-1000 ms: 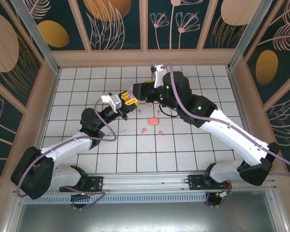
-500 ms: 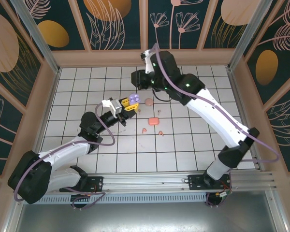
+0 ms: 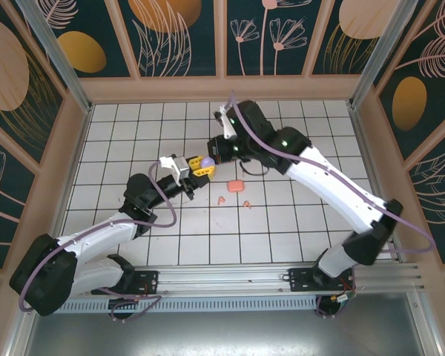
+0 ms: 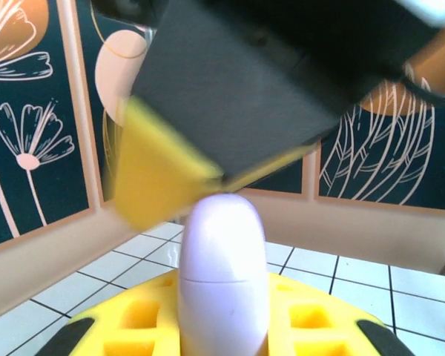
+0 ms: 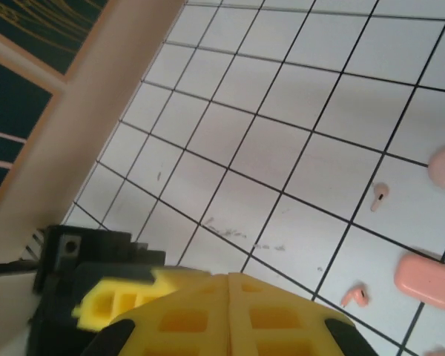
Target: Insert the wireless bluetooth earbuds into the charging case
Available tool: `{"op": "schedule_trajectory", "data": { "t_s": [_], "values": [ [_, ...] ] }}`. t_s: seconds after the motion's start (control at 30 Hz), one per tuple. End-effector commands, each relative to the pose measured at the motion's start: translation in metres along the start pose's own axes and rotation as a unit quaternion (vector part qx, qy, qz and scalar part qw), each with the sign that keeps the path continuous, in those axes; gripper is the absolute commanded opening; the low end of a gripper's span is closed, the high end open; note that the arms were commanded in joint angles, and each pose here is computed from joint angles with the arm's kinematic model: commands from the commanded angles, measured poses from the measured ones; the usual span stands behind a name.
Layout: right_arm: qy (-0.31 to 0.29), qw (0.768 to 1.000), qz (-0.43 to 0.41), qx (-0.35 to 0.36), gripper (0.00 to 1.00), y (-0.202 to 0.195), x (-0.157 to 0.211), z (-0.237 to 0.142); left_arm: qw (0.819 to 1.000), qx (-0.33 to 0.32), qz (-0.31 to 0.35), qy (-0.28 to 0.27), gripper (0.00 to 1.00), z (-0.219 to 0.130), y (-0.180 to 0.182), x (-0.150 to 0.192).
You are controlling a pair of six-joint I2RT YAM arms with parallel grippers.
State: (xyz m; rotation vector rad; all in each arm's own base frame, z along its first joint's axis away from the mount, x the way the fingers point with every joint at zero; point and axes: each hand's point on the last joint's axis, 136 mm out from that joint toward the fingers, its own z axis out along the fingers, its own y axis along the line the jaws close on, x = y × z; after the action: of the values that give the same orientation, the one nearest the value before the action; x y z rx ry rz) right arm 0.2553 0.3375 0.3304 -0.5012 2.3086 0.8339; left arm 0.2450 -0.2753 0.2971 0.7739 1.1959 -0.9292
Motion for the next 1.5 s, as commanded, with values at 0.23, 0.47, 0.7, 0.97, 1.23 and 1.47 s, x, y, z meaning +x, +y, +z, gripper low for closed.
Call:
{"op": "schedule_trajectory", "data": {
  "t_s": [0.23,0.47,0.7,0.97,1.23,1.47],
  "values": [
    [-0.097,0.988,0.116,0.022,0.19,-0.038,-0.011,-0.039,0.994,-0.069,-0.087,-0.009,0.00,-0.003,0.025,-0.002],
    [-0.121,0.981,0.147,0.037,0.46,-0.051,-0.034,-0.038,0.956,-0.187,-0.218,0.056,0.00,-0.015,0.060,0.051],
    [-0.179,0.965,0.182,0.055,0.74,-0.062,-0.076,-0.056,0.920,-0.247,-0.286,0.102,0.00,-0.035,0.079,0.105],
    [-0.214,0.957,0.194,0.035,0.85,-0.046,-0.126,-0.066,0.870,-0.257,-0.403,0.123,0.00,-0.051,0.105,0.158],
    [-0.223,0.956,0.188,-0.022,0.89,-0.034,-0.162,-0.068,0.826,-0.252,-0.483,0.148,0.00,-0.060,0.102,0.196],
    [-0.231,0.955,0.182,-0.046,0.89,-0.032,-0.178,-0.073,0.788,-0.273,-0.526,0.167,0.00,-0.080,0.094,0.227]
  ]
}}
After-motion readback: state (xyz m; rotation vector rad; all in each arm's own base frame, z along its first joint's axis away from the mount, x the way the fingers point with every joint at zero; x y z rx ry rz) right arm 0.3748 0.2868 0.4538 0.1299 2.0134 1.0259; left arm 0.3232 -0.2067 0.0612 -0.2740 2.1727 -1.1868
